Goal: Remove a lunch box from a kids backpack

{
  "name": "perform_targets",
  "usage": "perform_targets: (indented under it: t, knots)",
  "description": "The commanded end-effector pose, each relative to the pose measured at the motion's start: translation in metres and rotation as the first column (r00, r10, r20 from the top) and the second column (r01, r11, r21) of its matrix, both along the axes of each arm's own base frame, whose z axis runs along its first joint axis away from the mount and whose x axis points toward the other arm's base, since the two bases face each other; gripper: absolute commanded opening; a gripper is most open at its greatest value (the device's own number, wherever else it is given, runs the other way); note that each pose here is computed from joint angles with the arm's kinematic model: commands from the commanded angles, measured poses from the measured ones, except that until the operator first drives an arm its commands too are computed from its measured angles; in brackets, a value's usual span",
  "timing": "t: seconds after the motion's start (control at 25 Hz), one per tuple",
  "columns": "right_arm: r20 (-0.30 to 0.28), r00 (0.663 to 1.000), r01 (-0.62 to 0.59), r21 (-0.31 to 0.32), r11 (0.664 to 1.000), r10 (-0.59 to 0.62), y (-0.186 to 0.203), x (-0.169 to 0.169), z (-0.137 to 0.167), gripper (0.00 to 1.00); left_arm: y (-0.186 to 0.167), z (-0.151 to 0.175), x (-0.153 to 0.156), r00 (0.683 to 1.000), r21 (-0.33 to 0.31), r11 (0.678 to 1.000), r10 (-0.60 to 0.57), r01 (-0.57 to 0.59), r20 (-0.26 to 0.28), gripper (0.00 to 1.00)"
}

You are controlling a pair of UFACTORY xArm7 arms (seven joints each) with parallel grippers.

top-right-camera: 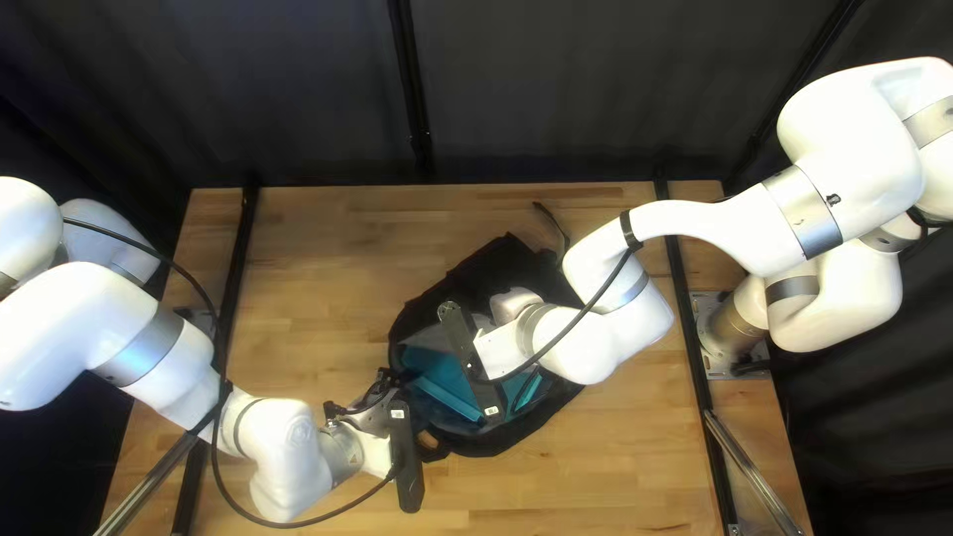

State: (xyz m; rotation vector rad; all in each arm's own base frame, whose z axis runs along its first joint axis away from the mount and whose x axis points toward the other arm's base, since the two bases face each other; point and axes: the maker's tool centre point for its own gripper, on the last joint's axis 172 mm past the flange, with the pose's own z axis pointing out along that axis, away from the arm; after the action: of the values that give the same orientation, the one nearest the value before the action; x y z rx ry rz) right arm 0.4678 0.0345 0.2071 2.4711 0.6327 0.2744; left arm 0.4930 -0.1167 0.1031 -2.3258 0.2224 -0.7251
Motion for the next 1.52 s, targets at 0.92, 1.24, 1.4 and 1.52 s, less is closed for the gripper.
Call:
perform_targets:
  t: [0.92, 1.24, 1.4, 1.52]
  knots:
    - [-0.001, 1.000, -0.008, 0.006, 1.000, 0.008, 0.001, 0.004, -0.001, 0.00, 0.007, -0.007, 0.018, 0.999, -0.017, 1.000, -0.012, 0.012, -0.030, 0.00]
    - [-0.002, 1.000, -0.003, 0.009, 1.000, 0.003, -0.002, 0.005, -0.001, 0.00, -0.010, 0.024, 0.015, 0.999, 0.004, 0.999, -0.033, 0.033, -0.035, 0.00]
    - [-0.004, 1.000, -0.003, 0.011, 1.000, 0.003, -0.002, 0.006, -0.003, 0.00, -0.013, 0.049, 0.013, 0.998, 0.022, 0.999, -0.044, 0.045, -0.040, 0.00]
    - [-0.006, 1.000, -0.004, 0.012, 1.000, 0.004, -0.002, 0.005, -0.004, 0.00, -0.010, 0.060, 0.015, 0.998, 0.029, 0.998, -0.047, 0.049, -0.045, 0.00]
